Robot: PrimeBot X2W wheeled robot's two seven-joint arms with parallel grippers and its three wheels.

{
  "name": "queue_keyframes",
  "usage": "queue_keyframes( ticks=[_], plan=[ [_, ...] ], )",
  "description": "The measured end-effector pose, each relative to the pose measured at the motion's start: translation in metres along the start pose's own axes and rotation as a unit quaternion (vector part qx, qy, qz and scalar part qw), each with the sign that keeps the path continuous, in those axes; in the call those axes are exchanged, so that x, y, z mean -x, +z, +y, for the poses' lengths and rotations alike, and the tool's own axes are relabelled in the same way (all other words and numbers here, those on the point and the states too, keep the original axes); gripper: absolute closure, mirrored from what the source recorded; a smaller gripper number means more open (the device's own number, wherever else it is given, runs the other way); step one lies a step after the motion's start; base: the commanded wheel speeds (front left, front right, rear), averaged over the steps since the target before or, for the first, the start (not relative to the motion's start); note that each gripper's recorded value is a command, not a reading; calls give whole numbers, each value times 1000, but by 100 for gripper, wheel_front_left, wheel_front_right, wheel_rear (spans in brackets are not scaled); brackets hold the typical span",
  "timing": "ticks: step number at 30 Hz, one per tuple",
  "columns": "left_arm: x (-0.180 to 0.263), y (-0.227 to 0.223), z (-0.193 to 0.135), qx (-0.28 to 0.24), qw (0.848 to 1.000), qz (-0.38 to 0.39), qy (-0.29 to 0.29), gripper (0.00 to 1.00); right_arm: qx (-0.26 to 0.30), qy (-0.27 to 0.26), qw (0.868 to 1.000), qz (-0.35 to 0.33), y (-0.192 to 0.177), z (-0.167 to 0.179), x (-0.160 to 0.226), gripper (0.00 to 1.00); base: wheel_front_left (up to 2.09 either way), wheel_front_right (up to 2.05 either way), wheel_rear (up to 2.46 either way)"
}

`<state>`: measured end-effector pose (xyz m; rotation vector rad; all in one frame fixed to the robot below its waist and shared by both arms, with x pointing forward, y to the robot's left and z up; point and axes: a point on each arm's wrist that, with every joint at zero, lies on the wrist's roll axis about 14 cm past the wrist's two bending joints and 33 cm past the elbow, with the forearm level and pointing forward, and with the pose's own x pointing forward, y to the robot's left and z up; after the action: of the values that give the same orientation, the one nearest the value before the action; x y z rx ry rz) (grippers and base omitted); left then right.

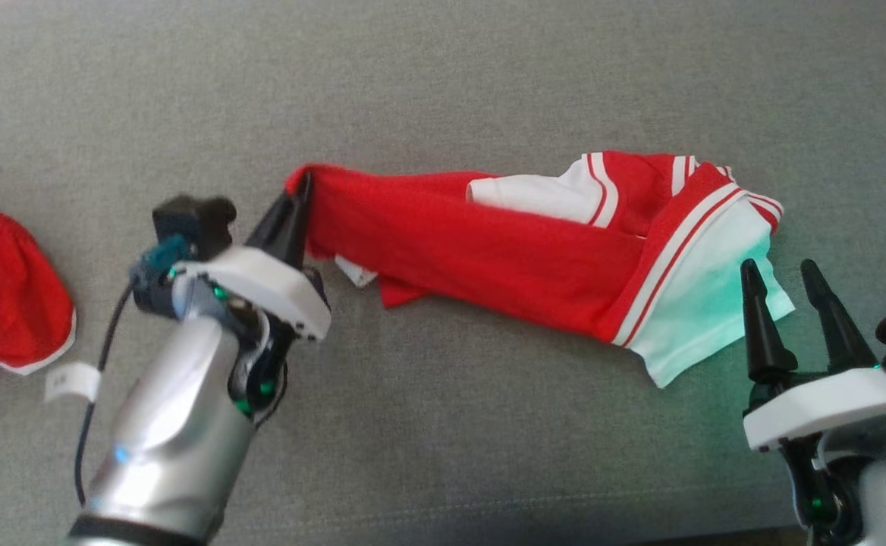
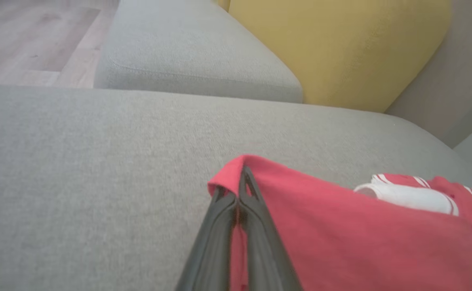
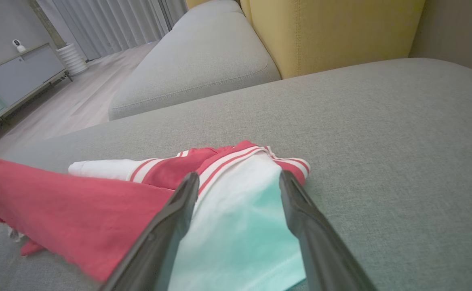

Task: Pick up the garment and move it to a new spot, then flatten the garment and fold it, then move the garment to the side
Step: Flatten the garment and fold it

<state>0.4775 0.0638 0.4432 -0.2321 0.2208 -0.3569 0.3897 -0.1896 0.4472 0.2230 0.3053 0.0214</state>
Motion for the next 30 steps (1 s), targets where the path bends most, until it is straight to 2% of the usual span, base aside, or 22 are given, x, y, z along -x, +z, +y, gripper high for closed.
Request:
queue_keyframes(
  ticks=[4,11,12,13,14,19,22,30],
  plan=[
    [-12,-1,2,0,1000,2,-3,100,0,2,1000,-1,1,1,-6,0,0,0,0],
    [-27,-32,17,13,998,55,10,100,2,3,1000,-3,3,1,-15,0,0,0,0],
    [-28,-35,17,17,998,61,11,72,2,2,1000,-1,2,0,-15,0,0,0,0],
    [-29,-36,18,18,998,62,12,19,1,0,1000,1,1,-1,-15,0,0,0,0],
    [-30,-36,18,17,998,60,13,0,1,0,1000,2,0,-1,-14,0,0,0,0],
    [-27,-24,23,-14,999,44,28,0,7,3,1000,-9,7,2,-11,0,0,0,0],
    [-20,1,27,-29,998,-2,49,0,16,8,1000,-22,15,6,-9,0,0,0,0],
    [46,22,47,-65,989,-68,113,0,34,26,998,-50,34,20,-3,0,0,0,0]
  ],
)
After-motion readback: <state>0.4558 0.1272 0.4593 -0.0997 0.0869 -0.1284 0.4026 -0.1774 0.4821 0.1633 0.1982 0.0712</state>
